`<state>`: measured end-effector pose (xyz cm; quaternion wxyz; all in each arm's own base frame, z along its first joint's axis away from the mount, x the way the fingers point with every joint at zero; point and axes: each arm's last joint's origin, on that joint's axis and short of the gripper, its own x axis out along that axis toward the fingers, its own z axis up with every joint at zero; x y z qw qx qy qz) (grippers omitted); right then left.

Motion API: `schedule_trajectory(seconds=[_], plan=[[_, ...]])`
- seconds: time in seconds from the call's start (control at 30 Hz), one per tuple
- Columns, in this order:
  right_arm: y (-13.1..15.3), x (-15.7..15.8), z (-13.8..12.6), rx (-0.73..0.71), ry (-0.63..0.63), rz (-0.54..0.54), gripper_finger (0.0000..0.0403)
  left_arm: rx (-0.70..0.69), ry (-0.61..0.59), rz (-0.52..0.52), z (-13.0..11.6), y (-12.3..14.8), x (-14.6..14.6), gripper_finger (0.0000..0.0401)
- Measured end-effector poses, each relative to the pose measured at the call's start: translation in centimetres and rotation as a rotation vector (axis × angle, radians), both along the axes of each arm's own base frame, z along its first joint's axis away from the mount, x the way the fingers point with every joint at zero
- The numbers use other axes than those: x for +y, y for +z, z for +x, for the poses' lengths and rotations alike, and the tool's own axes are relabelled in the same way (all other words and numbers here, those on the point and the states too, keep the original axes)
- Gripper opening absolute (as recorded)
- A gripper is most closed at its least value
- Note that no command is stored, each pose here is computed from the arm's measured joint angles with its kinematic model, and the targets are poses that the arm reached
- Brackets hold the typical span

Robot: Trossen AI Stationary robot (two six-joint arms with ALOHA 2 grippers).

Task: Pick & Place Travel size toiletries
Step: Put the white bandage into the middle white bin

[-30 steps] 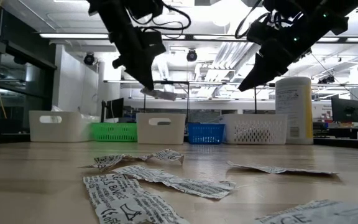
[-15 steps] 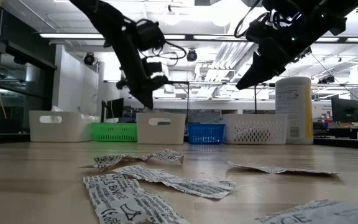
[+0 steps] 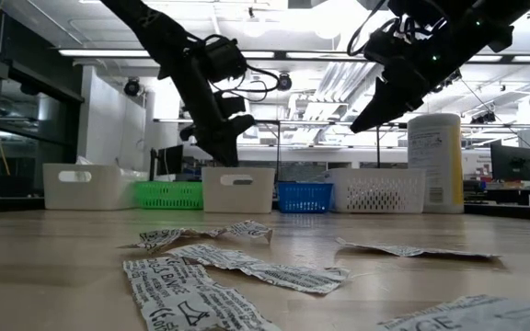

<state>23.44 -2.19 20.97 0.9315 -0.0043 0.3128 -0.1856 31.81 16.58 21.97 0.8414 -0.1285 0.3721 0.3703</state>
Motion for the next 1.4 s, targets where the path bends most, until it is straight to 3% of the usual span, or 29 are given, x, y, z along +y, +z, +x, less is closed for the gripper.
schedule_trajectory(seconds=[0.2,0.53,0.9,1.13,1.4], plan=[[-0.1,0.0,-0.1,0.018,0.0,0.003,0.0152,-0.001,-0.001,0.003,-0.3,0.5,-0.1,0.0155],[-0.7,0.1,-0.5,0.081,0.012,0.042,0.0152,0.045,-0.082,0.03,0.0,1.9,-4.3,0.0143],[-1.1,0.2,-0.9,0.136,0.031,0.061,0.0152,0.118,-0.054,0.077,0.0,2.2,-9.3,0.0143],[-1.2,0.3,-1.0,0.165,0.05,0.046,0.0152,0.114,-0.037,0.041,-2.2,0.5,-11.3,0.0143],[-1.4,0.4,-1.3,0.204,0.092,0.075,0.0152,0.012,-0.062,0.009,-5.7,0.6,-14.6,0.0143]])
